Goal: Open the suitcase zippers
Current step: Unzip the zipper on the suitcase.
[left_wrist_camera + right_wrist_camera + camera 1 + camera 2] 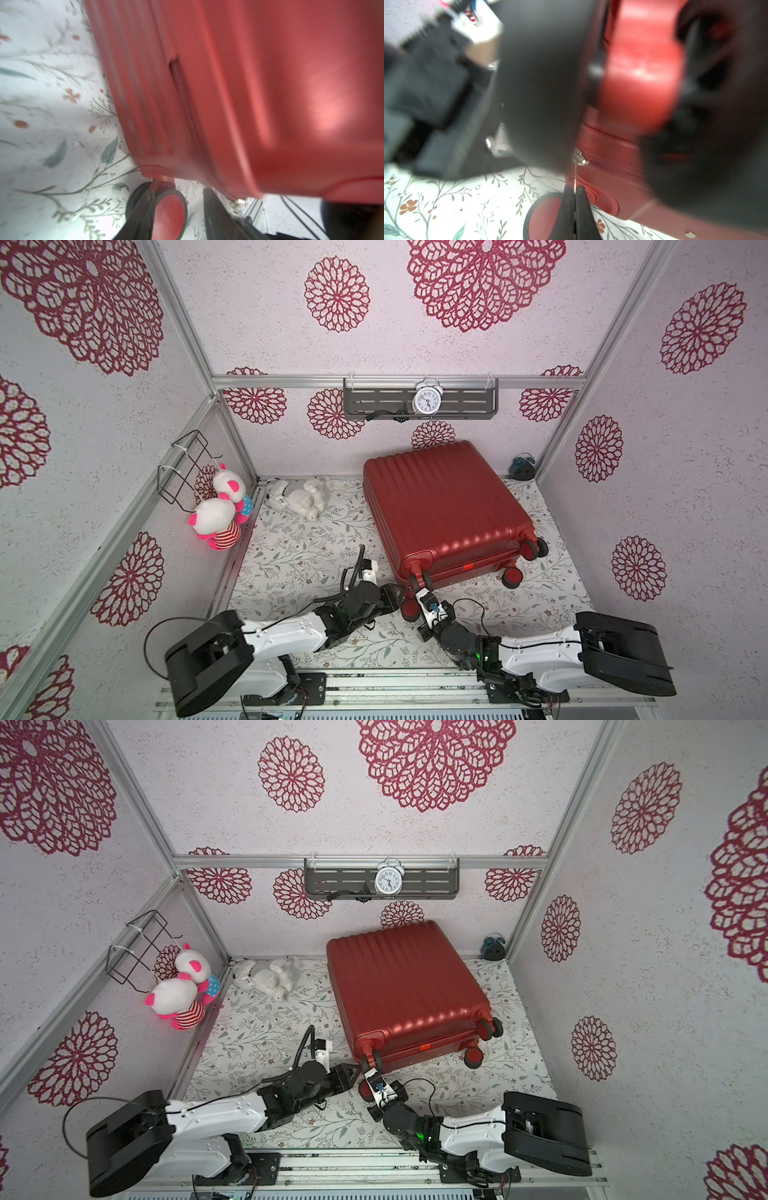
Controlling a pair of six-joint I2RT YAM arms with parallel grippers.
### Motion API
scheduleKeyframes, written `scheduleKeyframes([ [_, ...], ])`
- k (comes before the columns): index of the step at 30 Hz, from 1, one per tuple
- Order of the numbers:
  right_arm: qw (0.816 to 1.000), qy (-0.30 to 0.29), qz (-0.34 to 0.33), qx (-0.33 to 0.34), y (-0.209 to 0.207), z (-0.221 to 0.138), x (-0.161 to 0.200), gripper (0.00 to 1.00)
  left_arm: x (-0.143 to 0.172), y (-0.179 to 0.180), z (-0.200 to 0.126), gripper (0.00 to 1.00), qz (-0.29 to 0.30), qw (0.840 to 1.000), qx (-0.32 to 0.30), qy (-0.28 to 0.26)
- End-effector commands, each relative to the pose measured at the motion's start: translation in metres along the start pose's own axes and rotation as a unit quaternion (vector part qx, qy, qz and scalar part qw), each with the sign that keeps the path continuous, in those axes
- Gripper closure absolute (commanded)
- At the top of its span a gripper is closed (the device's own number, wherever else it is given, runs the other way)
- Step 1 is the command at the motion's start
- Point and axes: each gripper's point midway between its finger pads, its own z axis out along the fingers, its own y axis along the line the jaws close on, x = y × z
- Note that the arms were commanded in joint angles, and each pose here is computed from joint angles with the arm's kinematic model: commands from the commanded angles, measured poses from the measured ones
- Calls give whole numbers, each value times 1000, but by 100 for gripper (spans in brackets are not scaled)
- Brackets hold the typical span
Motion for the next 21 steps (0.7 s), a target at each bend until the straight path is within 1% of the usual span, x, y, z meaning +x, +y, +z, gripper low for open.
scheduleKeyframes([
  [1, 992, 35, -16, -124, 49, -15, 18, 100, -9, 6, -27, 56, 33, 998, -41, 23],
  [6, 992, 35, -15, -121, 48, -14, 17, 100, -55, -16, -77, 52, 38, 999, -18, -33],
  [7, 992, 34, -14, -122, 49, -14, 16, 100, -63, -21, -83, 47, 40, 998, -12, -42],
  [9, 992, 32, -12, -124, 50, -13, 16, 100, -76, -39, -91, 27, 50, 998, 15, -47],
  [11, 992, 31, -13, -123, 51, -13, 17, 100, -84, -60, -93, 10, 61, 996, 46, -46],
  [13, 992, 32, -14, -121, 51, -11, 18, 100, -87, -80, -89, 1, 75, 994, 71, -36],
  [16, 993, 31, -14, -117, 54, -8, 17, 100, -90, -101, -74, 2, 90, 991, 97, -20],
  [21, 992, 23, -27, -123, 66, -1, 15, 100, -83, -109, -34, 2, 88, 989, 112, 23],
])
